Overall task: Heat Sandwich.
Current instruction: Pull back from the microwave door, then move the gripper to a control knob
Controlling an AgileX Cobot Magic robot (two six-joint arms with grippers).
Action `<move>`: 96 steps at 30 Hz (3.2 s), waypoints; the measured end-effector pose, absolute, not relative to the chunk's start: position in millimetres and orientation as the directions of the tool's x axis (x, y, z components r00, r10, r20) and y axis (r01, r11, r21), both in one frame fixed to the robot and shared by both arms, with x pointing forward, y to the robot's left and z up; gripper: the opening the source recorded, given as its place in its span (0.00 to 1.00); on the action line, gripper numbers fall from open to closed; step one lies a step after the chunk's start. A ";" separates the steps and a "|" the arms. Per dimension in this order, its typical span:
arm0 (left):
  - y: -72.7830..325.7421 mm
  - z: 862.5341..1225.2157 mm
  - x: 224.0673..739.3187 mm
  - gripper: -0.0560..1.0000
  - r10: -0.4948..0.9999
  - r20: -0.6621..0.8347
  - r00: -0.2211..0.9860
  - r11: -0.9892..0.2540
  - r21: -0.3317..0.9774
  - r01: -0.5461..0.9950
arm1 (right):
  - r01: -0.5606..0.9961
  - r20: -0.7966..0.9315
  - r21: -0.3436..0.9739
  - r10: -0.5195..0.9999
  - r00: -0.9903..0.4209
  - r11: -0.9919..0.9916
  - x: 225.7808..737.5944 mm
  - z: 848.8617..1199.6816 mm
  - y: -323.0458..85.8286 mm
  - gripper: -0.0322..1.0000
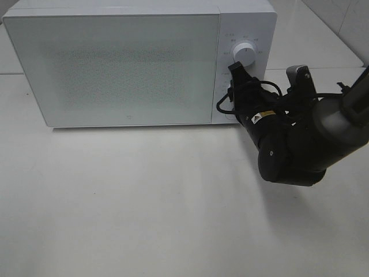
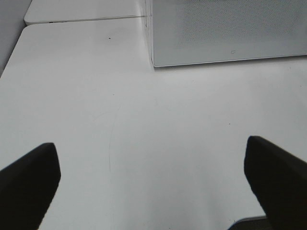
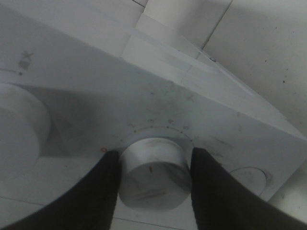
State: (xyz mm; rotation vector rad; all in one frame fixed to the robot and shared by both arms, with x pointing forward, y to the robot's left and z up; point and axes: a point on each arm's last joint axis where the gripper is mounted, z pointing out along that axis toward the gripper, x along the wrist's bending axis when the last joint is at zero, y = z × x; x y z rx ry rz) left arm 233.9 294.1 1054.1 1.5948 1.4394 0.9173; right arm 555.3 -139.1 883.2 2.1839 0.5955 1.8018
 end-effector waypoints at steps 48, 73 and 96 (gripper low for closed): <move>294.1 1054.1 233.9 0.98 0.995 0.009 0.096 -0.050 0.902 0.429 | 0.047 0.973 -0.110 -0.098 0.211 -0.993 554.5 882.5 -139.7 0.45; 294.1 1054.1 233.9 0.98 0.995 0.009 0.096 -0.050 0.902 0.429 | 0.073 0.982 -0.082 -0.068 0.174 -0.994 554.2 886.8 -134.7 0.75; 294.1 1054.1 233.9 0.98 0.995 0.009 0.096 -0.050 0.902 0.429 | 0.151 0.981 -0.021 0.009 0.194 -0.988 543.5 879.9 -135.2 0.75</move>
